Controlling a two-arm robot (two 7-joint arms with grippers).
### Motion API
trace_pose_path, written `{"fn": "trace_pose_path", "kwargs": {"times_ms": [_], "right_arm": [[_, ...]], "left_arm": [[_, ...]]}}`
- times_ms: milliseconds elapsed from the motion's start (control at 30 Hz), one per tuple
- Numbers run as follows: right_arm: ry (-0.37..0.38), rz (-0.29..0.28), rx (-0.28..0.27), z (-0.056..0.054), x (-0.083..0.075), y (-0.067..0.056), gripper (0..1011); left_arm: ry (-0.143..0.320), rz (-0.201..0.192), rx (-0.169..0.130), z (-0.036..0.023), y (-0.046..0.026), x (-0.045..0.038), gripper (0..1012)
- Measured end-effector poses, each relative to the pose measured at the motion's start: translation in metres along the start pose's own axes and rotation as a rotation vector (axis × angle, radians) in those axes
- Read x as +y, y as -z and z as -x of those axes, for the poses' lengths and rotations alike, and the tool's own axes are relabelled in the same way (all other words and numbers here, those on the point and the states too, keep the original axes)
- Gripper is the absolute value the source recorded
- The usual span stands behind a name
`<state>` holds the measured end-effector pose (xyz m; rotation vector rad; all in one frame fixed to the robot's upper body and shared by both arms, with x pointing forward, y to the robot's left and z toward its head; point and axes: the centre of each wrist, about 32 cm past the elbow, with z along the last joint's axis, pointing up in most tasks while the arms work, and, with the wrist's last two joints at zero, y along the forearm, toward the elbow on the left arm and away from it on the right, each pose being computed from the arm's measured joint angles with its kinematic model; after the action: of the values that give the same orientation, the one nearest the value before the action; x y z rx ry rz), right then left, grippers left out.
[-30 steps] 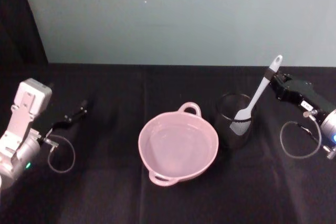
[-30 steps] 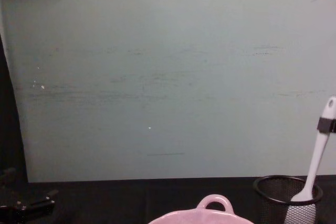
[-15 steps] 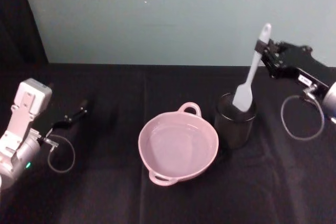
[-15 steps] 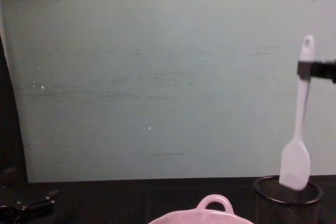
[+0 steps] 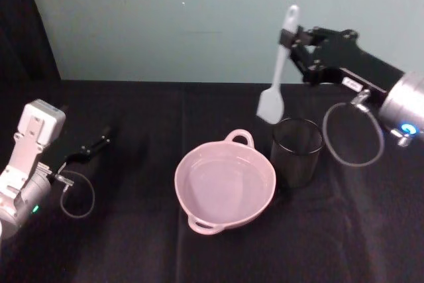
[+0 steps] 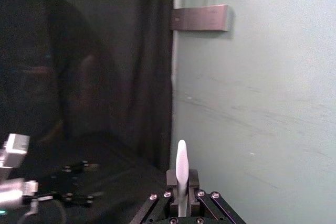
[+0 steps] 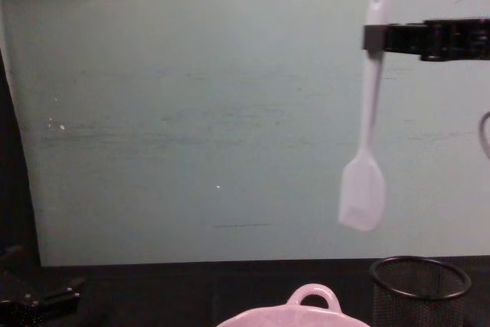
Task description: Use the one hand to pick up the spoon and stir the clear water in the bowl.
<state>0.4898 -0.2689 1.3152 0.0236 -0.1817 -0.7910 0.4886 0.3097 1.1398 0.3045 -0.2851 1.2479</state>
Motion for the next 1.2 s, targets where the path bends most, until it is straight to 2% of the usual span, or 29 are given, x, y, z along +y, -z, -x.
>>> {"fn": "trace_pose_path", "kwargs": {"times_ms": [200,333,433,467,633,967,1200], "right_arm": [[-0.077,0.005,0.016,0.011,0.014,0.005,110],[-0.124,0.025,0.032,0.018,0.023,0.016,110],[-0.140,0.037,0.053,0.019,0.029,0.027,110],[-0.140,0.037,0.053,0.019,0.029,0.027,110],[-0.159,0.070,0.095,0.018,0.036,0.049,110],[-0.176,0.100,0.135,0.019,0.042,0.080,110],[-0.179,0.098,0.136,0.019,0.042,0.080,110]], "left_arm": [[0.000,0.000,0.000,0.0000,0.0000,0.0000,1005],[0.000,0.000,0.000,0.0000,0.0000,0.0000,1005],[0.000,0.000,0.000,0.0000,0.0000,0.0000,1005],[0.000,0.000,0.000,0.0000,0.0000,0.0000,1005],[0.000,0.000,0.000,0.0000,0.0000,0.0000,1005],[0.000,0.000,0.000,0.0000,0.0000,0.0000,1005],[0.000,0.000,0.000,0.0000,0.0000,0.0000,1005]]}}
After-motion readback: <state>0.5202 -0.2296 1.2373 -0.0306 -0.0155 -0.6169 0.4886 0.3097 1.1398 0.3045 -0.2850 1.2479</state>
